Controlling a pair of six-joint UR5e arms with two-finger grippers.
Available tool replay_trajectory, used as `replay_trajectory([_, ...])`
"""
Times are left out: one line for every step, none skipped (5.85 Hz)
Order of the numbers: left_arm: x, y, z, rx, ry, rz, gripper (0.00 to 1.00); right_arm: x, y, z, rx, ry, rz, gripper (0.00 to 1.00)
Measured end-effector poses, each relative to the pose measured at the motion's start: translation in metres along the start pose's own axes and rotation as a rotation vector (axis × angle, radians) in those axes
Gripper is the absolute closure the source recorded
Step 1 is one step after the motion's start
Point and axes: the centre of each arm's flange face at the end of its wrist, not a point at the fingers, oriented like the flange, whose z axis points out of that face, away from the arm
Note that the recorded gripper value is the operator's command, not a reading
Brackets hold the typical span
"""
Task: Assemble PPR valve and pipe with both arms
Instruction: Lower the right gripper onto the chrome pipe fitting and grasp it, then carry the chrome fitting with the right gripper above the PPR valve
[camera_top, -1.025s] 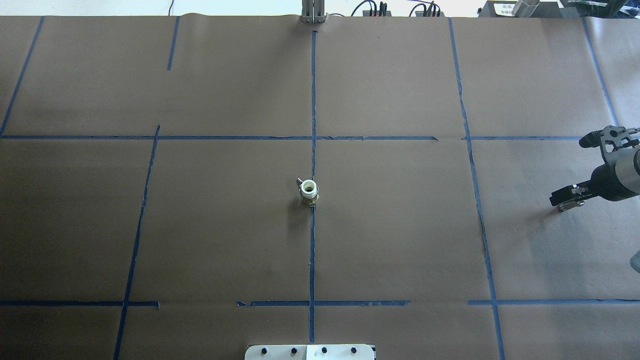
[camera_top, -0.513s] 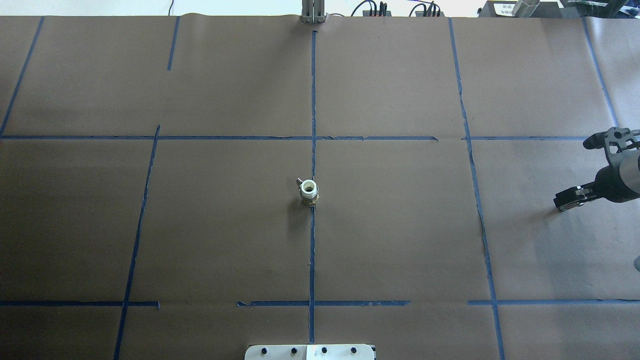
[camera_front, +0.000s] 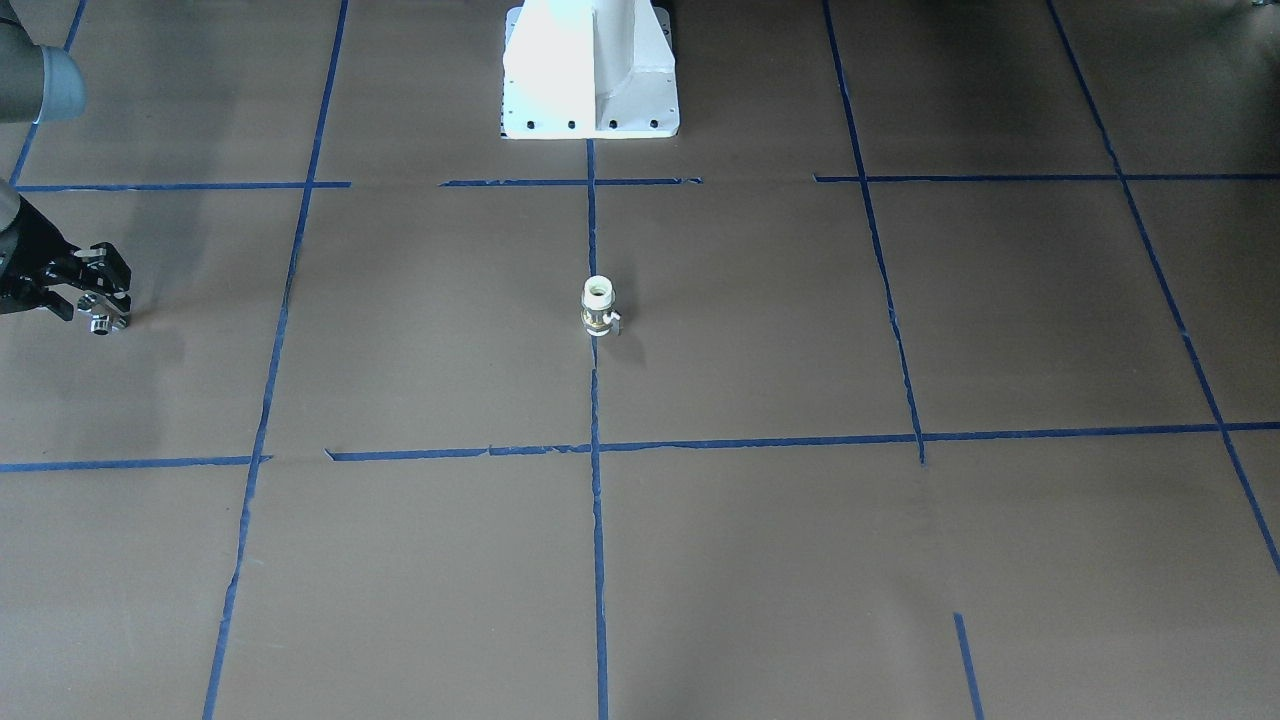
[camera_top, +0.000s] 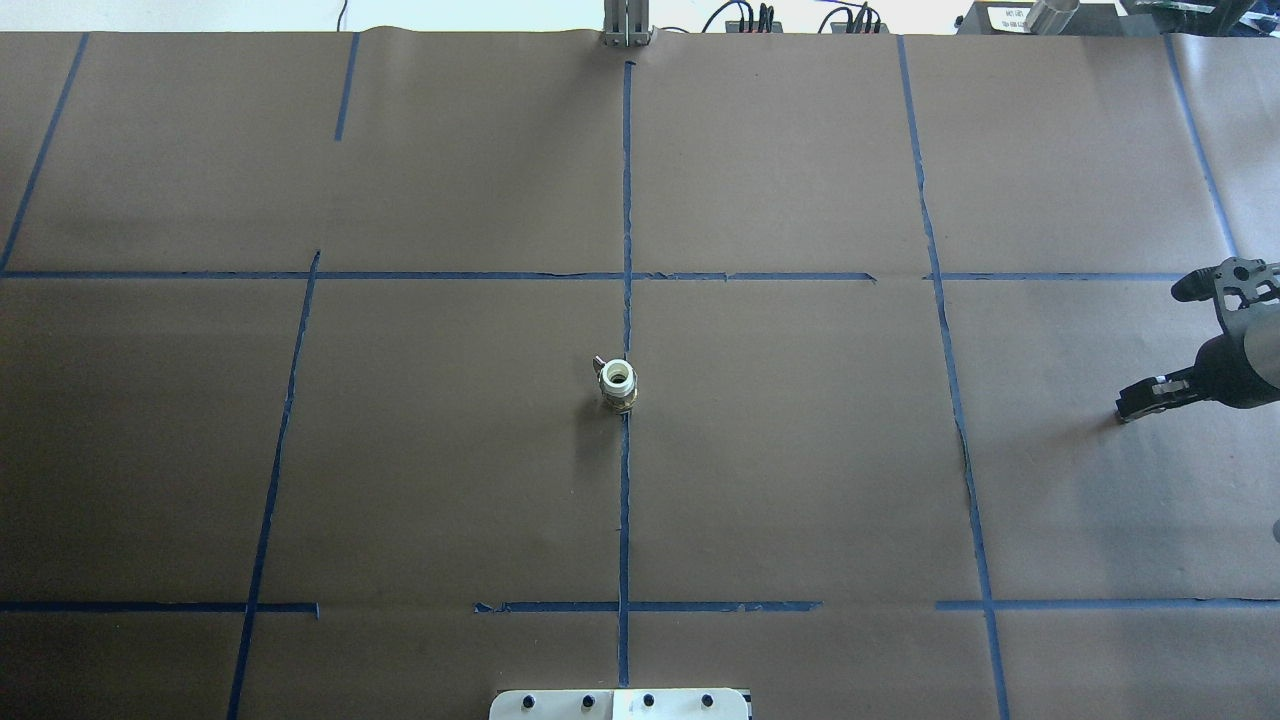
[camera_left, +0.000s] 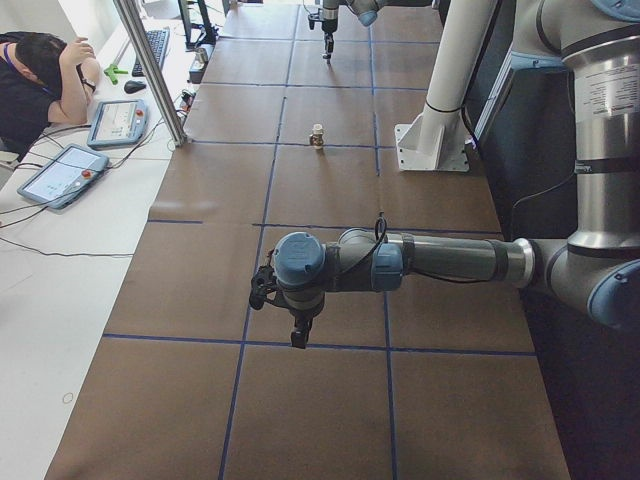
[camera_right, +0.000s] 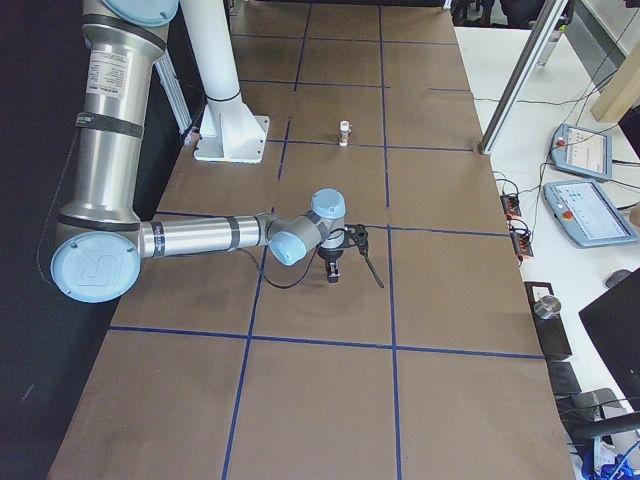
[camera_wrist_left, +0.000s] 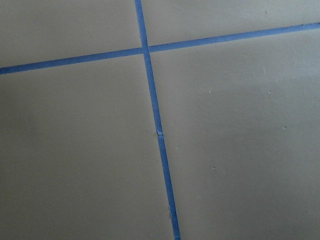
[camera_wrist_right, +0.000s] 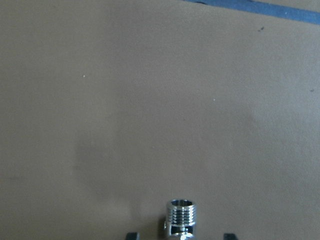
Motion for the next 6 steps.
replay_trajectory([0.000, 0.000, -0.001, 0.002, 0.000, 0.000, 0.00, -0.001, -0.001, -0.001, 0.001, -0.002, -0.001, 1.00])
replay_trajectory([0.000, 0.000, -0.002, 0.004, -0.001, -0.001, 0.00, -0.004, -0.005, -0.008, 0.012, -0.015, 0.001, 1.00])
replay_trajectory([0.000, 0.000, -0.002, 0.005, -0.001, -0.003, 0.00, -0.012, -0.015, -0.020, 0.024, -0.036, 0.007, 1.00])
replay_trajectory([-0.001, 0.000, -0.002, 0.003, -0.005, -0.008, 0.00, -0.032, -0.036, -0.035, 0.032, -0.056, 0.026, 1.00])
replay_trajectory([-0.004, 0.002, -0.002, -0.004, -0.035, -0.036, 0.00, -0.071, -0.072, -0.056, 0.036, -0.067, 0.078, 1.00])
replay_trajectory([-0.009, 0.004, -0.002, -0.014, -0.084, -0.065, 0.00, -0.117, -0.108, -0.080, 0.035, -0.074, 0.140, 1.00])
